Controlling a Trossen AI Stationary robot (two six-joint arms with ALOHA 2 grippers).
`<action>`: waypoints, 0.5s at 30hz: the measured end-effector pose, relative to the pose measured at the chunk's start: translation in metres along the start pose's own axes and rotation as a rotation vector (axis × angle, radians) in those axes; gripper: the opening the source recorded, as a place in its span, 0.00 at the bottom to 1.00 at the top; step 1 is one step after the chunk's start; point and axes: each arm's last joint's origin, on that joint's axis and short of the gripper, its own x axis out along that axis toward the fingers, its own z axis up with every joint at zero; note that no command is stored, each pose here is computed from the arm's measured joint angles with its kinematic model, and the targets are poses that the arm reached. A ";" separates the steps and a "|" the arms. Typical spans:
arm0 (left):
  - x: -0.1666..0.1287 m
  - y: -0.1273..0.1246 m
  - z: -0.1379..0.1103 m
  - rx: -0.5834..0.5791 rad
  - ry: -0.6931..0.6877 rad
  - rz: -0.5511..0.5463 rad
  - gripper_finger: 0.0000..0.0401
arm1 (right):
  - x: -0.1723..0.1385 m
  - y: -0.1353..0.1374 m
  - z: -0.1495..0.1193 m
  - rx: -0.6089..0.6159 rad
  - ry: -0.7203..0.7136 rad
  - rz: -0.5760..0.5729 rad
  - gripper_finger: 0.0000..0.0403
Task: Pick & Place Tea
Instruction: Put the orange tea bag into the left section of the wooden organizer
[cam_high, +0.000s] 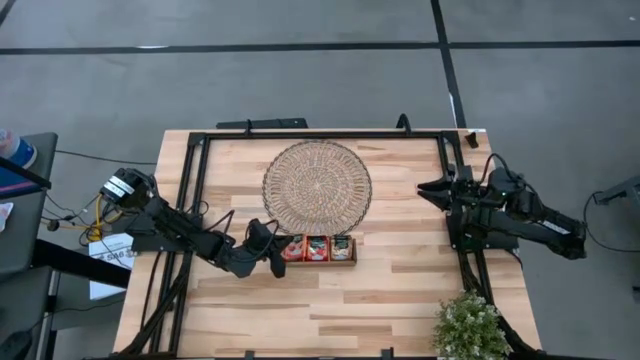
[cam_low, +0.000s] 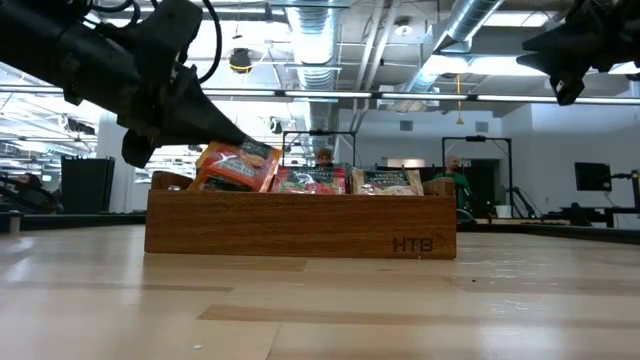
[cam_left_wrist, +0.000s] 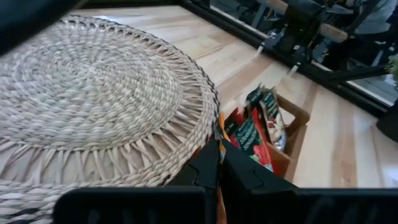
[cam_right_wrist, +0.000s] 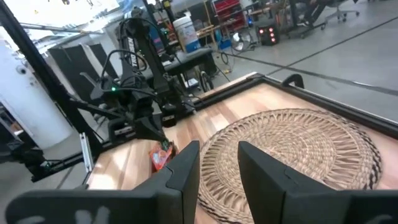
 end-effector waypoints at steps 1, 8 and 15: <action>0.000 0.000 0.000 0.001 -0.003 0.004 0.00 | 0.000 0.000 0.000 0.004 0.000 0.000 0.25; -0.004 0.002 0.007 0.039 0.003 0.016 0.00 | 0.000 0.000 0.000 0.006 0.000 0.000 0.25; -0.004 0.002 0.006 0.025 0.032 -0.001 0.00 | 0.000 0.000 0.000 0.015 0.000 0.000 0.25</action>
